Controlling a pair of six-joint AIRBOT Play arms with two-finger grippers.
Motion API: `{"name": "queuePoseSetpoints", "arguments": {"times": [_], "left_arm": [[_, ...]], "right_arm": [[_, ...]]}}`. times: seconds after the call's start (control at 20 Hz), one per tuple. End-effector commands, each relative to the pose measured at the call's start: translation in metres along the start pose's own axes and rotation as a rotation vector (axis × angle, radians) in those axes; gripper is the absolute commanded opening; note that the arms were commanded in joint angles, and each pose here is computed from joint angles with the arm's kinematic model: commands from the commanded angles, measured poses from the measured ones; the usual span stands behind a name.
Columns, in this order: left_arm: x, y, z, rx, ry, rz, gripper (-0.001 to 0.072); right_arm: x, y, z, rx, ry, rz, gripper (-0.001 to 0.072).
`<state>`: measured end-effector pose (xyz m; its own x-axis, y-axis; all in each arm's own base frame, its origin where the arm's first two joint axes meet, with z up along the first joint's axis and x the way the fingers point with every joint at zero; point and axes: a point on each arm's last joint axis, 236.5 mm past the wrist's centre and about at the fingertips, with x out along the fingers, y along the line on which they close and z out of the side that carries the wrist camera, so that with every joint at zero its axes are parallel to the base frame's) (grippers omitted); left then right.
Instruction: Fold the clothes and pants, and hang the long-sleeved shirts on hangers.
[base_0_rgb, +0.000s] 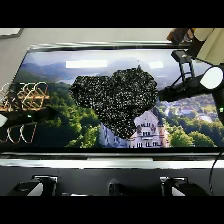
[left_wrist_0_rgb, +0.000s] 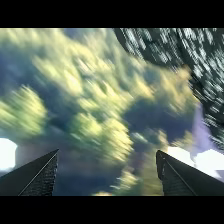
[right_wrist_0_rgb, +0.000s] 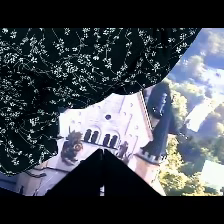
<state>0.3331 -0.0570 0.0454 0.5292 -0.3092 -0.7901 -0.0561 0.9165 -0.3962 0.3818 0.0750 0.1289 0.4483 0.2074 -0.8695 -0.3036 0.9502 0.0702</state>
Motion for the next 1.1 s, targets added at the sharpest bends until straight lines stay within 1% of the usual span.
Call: {"name": "queuePoseSetpoints", "arguments": {"times": [0.0,0.15,0.25,0.35,0.5,0.65,0.85,1.05], "left_arm": [[0.05,-0.03,-0.027,-0.26,0.065,-0.215,0.072],[0.09,-0.067,-0.044,-0.331,0.147,-0.332,0.072],[0.115,-0.092,-0.064,-0.358,0.218,-0.379,0.072],[0.133,-0.116,-0.082,-0.353,0.277,-0.412,0.072],[0.147,-0.151,-0.092,-0.32,0.287,-0.463,0.072],[0.159,-0.17,-0.104,-0.289,0.294,-0.454,0.072],[0.171,-0.188,-0.125,-0.287,0.342,-0.459,0.072],[0.187,-0.19,-0.14,-0.271,0.355,-0.424,0.072]], "right_arm": [[0.0,0.0,0.0,-0.005,-0.002,0.001,0.0033],[0.0,0.0,0.001,-0.003,-0.006,0.0,0.0034],[0.0,-0.002,0.01,-0.003,-0.042,-0.008,0.0034],[-0.001,-0.003,0.017,-0.001,-0.072,-0.013,0.0034],[-0.001,-0.003,0.017,-0.002,-0.071,-0.013,0.0034],[-0.001,-0.003,0.017,-0.002,-0.071,-0.014,0.0034],[-0.001,-0.003,0.017,-0.002,-0.073,-0.014,0.0037],[-0.001,-0.003,0.018,-0.002,-0.077,-0.014,0.0037]]}}
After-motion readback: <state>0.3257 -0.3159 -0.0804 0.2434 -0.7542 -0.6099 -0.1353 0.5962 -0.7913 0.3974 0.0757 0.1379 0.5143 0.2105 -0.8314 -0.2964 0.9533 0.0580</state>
